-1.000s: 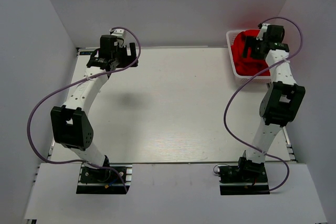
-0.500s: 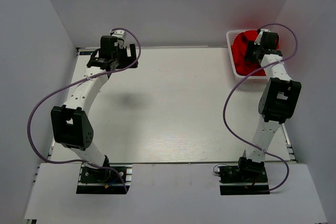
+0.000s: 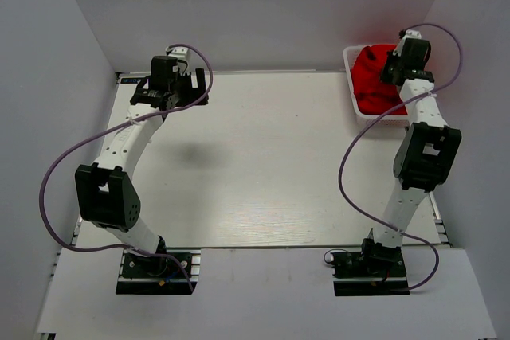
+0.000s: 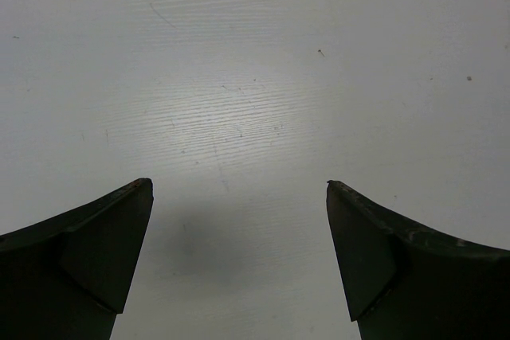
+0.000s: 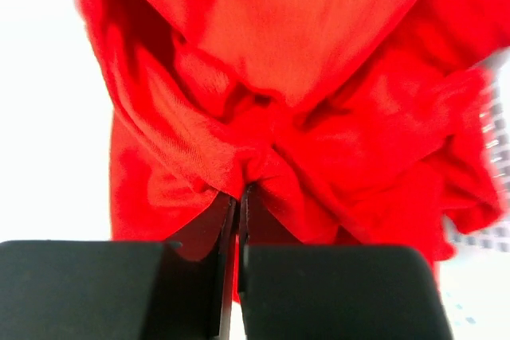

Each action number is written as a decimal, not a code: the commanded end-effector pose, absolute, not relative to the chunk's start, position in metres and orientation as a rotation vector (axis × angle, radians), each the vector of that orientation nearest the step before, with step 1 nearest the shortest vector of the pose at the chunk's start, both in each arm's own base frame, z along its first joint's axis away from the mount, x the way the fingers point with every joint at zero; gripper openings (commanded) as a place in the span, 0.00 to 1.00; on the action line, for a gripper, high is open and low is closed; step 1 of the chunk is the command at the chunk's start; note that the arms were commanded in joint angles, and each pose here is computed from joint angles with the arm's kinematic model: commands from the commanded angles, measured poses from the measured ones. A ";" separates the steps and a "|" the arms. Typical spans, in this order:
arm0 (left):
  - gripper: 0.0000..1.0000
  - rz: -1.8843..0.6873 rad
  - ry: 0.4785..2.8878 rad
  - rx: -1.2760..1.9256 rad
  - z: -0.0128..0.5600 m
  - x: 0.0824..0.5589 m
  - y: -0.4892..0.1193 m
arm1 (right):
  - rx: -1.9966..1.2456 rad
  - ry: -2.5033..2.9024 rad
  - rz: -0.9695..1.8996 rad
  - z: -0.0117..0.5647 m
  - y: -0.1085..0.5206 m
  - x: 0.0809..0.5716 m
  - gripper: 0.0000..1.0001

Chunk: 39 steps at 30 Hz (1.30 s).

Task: Fold and stack the t-shirts
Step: Grab crumpled tshirt from bin with the right arm, then move the tshirt to the center of the board

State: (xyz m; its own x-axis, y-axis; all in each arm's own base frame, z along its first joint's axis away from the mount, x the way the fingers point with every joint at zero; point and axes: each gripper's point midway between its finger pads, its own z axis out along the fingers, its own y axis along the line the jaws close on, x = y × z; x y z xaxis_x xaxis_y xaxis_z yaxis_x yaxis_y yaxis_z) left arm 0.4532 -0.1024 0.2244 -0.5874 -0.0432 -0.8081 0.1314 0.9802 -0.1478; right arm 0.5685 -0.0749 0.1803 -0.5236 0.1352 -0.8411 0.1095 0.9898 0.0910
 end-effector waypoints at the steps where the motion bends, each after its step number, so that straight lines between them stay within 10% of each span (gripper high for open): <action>1: 1.00 -0.234 2.107 0.062 0.255 0.446 -0.098 | 0.165 1.841 0.001 0.326 -0.077 0.559 0.00; 23: 1.00 -0.278 2.048 0.085 0.268 0.461 -0.107 | 0.095 0.725 -0.092 0.712 -0.075 0.456 0.00; 39: 1.00 -0.289 2.039 0.090 0.270 0.462 -0.109 | -0.136 0.313 0.284 0.770 -0.005 0.381 0.00</action>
